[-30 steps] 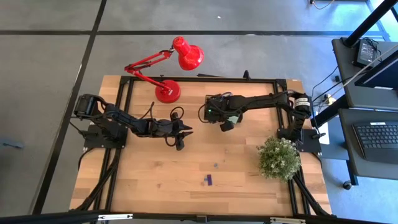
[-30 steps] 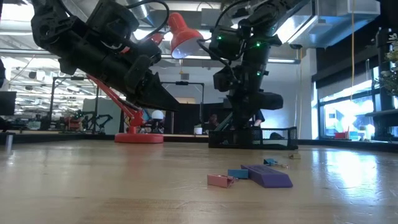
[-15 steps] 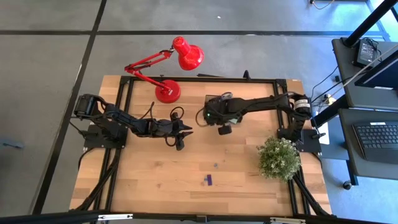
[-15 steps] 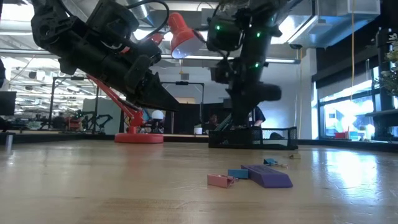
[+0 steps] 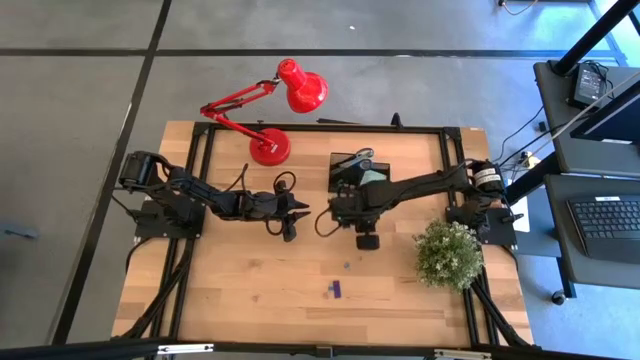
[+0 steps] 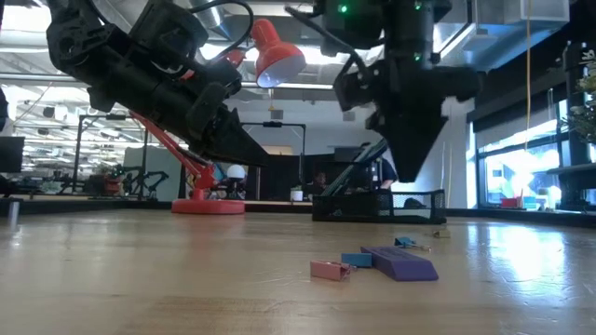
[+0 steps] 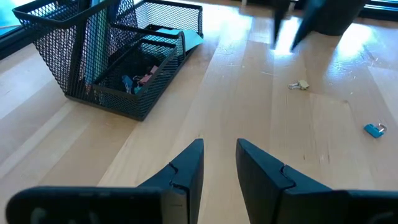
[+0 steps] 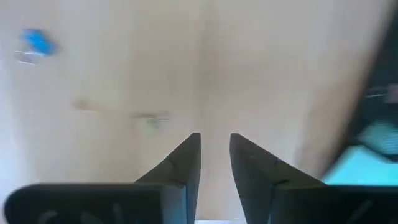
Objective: Pick and place office supplies into organizer
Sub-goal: Put the light brown binder clip into the black desk organizer
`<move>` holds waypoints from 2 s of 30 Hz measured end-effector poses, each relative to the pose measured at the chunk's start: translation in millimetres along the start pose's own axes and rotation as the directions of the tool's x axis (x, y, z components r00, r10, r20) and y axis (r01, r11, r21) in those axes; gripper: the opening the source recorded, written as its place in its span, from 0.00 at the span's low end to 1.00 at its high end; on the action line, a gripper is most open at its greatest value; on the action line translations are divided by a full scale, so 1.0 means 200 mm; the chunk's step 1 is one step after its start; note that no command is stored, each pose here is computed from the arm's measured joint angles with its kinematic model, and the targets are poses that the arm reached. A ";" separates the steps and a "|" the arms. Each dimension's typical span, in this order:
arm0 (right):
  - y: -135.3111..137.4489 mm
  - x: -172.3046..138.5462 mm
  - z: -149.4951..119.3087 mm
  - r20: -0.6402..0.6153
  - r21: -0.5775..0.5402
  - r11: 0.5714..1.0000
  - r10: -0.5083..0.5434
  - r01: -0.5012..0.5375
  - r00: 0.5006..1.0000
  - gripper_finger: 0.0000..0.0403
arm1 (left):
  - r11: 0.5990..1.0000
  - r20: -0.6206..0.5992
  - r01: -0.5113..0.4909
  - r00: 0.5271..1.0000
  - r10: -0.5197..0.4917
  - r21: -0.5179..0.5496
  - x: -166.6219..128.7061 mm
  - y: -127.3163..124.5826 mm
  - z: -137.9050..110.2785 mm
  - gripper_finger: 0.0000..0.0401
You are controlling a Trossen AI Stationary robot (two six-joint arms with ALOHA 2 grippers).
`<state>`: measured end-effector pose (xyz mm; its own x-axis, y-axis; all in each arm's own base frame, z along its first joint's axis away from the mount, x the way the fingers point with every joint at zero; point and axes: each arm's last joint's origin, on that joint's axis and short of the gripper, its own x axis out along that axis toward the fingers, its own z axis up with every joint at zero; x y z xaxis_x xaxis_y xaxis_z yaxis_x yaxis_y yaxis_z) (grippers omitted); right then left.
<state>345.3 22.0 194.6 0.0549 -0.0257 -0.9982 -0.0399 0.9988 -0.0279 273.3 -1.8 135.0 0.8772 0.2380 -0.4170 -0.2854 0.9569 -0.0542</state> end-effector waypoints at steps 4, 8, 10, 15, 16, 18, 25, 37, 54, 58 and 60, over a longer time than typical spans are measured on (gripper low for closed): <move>0.07 0.00 0.00 0.000 0.055 0.997 0.054 -0.054 0.999 0.22 | 1.000 0.000 0.000 1.000 0.000 0.000 0.00 0.00 0.00 0.22; 0.11 0.00 0.01 0.021 0.251 0.966 0.058 -0.061 0.998 0.22 | 1.000 0.000 0.000 1.000 0.000 0.000 0.00 0.00 0.00 0.22; 0.11 0.00 0.01 0.031 0.352 0.934 0.057 -0.064 0.998 0.22 | 1.000 0.000 0.000 1.000 0.000 0.000 0.00 0.00 0.00 0.22; 0.11 0.00 0.01 0.031 0.428 0.902 0.049 -0.057 0.998 0.22 | 1.000 0.000 0.002 1.000 -0.002 -0.003 0.00 0.00 0.00 0.22; 0.11 0.00 0.01 0.031 0.440 0.897 0.033 -0.043 0.999 0.22 | 1.000 0.000 0.002 1.000 -0.002 -0.008 0.00 0.00 0.00 0.22; 0.11 0.00 0.00 0.019 0.464 0.885 0.012 -0.020 1.000 0.22 | 1.000 0.000 0.002 1.000 -0.002 -0.010 0.00 0.00 0.00 0.22; 0.14 0.00 -0.01 -0.011 0.488 0.873 0.008 -0.002 1.000 0.28 | 1.000 -0.001 0.004 1.000 -0.004 0.008 0.00 0.00 0.00 0.22; 0.26 -0.01 -0.03 -0.010 0.716 0.698 0.006 0.003 1.000 0.48 | 0.997 0.001 0.002 1.000 -0.002 0.077 0.00 0.00 0.00 0.22; 0.27 0.16 -0.13 -0.062 0.800 0.595 -0.044 0.076 0.997 0.40 | 0.999 -0.055 0.013 0.998 -0.010 0.047 -0.01 -0.02 -0.03 0.22; 0.27 0.18 -0.12 -0.017 0.802 0.596 -0.033 0.033 0.999 0.40 | 0.999 -0.053 0.012 0.999 -0.010 0.047 -0.01 -0.02 -0.03 0.22; 0.27 0.18 -0.11 -0.005 0.803 0.596 -0.031 0.023 1.000 0.40 | 0.999 -0.053 0.012 0.999 -0.010 0.047 -0.01 -0.02 -0.03 0.22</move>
<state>322.4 74.4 155.0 0.0507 -0.0567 -0.9971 0.7787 0.6274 0.0039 270.8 -6.7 130.2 0.8581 0.2194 -0.4642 -0.2560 0.9665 -0.0164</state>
